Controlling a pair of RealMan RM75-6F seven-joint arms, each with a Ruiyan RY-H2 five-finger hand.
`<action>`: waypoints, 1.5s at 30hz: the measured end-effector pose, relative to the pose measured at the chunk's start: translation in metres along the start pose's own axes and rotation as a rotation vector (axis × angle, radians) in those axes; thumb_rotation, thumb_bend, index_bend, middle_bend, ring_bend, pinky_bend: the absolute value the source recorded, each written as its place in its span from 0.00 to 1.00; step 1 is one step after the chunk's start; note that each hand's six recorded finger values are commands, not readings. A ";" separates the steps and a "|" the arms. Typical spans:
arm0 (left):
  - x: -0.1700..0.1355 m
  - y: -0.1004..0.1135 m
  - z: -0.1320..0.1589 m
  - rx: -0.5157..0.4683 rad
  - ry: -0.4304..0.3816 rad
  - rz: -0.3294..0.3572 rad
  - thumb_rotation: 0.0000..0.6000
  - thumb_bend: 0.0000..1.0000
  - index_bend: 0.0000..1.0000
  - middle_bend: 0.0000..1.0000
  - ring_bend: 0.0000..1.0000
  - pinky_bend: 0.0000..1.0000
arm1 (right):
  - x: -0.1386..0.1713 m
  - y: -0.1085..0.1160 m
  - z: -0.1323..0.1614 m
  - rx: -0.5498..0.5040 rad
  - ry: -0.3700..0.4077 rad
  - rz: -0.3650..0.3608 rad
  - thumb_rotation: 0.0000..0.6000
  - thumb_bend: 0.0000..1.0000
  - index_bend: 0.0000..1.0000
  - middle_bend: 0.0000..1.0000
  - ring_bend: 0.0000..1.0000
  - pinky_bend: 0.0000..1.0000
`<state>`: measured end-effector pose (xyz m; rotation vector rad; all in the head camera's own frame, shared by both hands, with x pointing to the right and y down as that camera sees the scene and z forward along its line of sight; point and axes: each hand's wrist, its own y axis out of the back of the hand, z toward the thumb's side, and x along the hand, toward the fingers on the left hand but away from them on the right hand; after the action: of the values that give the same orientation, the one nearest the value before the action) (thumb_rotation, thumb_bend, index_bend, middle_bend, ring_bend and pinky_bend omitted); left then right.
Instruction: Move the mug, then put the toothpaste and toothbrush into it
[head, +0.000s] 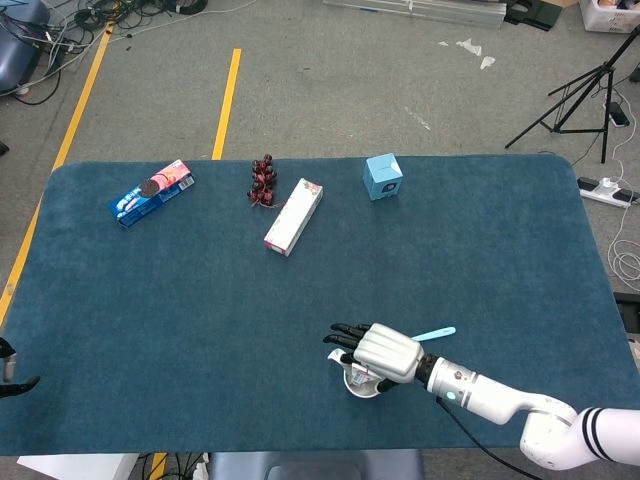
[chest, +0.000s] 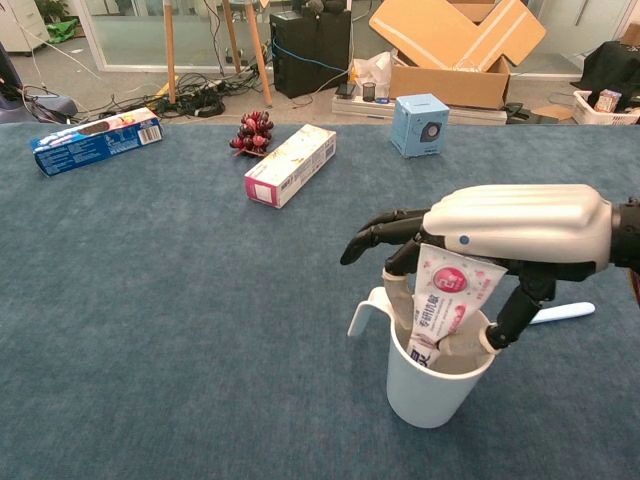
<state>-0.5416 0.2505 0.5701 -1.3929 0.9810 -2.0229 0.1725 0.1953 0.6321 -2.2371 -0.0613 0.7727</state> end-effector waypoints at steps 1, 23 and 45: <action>0.000 0.000 0.000 0.000 0.000 -0.001 1.00 0.00 0.88 0.48 0.43 0.56 | 0.000 0.000 0.000 0.000 0.001 -0.001 1.00 0.24 0.55 0.14 0.02 0.31; 0.000 0.000 0.000 0.000 -0.002 -0.004 1.00 0.00 0.88 0.48 0.43 0.56 | 0.003 -0.001 -0.002 0.002 -0.002 0.005 1.00 0.24 0.44 0.13 0.02 0.31; 0.000 0.000 0.001 -0.001 -0.003 -0.006 1.00 0.00 0.88 0.48 0.43 0.56 | 0.011 0.009 -0.003 0.006 -0.008 -0.031 1.00 0.24 0.35 0.13 0.01 0.31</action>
<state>-0.5410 0.2508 0.5705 -1.4004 0.9779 -2.0241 0.1819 0.1900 0.6222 -2.2221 -0.0974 0.7636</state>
